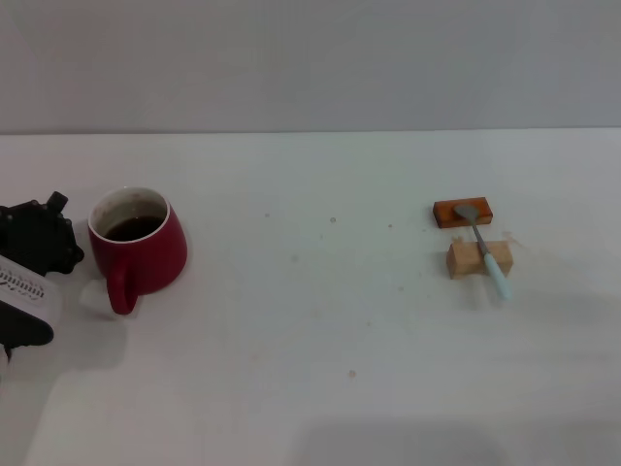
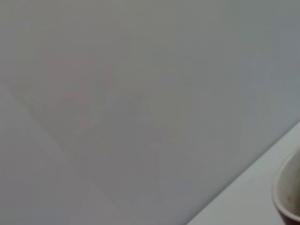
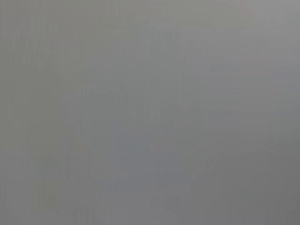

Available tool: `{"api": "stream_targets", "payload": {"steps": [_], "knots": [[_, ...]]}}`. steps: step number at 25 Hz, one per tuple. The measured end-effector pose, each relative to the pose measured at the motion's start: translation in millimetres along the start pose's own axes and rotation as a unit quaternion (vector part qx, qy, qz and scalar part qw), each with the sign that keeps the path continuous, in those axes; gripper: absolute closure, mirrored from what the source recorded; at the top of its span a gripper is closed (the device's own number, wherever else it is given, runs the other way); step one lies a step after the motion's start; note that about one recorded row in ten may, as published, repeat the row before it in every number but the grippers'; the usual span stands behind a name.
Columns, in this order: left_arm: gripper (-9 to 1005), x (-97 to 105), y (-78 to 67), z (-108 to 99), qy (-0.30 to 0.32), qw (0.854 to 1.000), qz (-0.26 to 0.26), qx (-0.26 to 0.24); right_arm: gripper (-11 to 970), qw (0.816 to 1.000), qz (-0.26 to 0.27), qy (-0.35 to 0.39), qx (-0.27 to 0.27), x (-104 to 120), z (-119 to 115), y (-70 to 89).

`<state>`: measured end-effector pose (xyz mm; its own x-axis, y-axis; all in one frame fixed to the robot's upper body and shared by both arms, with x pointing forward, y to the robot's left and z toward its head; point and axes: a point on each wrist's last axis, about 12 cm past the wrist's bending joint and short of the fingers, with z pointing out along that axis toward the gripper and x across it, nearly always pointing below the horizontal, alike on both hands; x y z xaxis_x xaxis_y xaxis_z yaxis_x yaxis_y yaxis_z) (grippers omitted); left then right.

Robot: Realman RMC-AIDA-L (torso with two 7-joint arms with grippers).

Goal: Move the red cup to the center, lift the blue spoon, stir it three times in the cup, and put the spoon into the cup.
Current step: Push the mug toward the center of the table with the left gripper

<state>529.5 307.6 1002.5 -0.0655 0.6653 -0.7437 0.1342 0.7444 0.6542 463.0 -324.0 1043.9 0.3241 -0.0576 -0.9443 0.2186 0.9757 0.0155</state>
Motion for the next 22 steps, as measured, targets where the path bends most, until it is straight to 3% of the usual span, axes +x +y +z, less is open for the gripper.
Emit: {"api": "stream_targets", "payload": {"steps": [22], "knots": [[999, -12.4, -22.2, -3.5, -0.053, 0.994, 0.050, 0.076, 246, 1.000, 0.001, 0.003, -0.003, 0.7, -2.3, 1.3]]}}
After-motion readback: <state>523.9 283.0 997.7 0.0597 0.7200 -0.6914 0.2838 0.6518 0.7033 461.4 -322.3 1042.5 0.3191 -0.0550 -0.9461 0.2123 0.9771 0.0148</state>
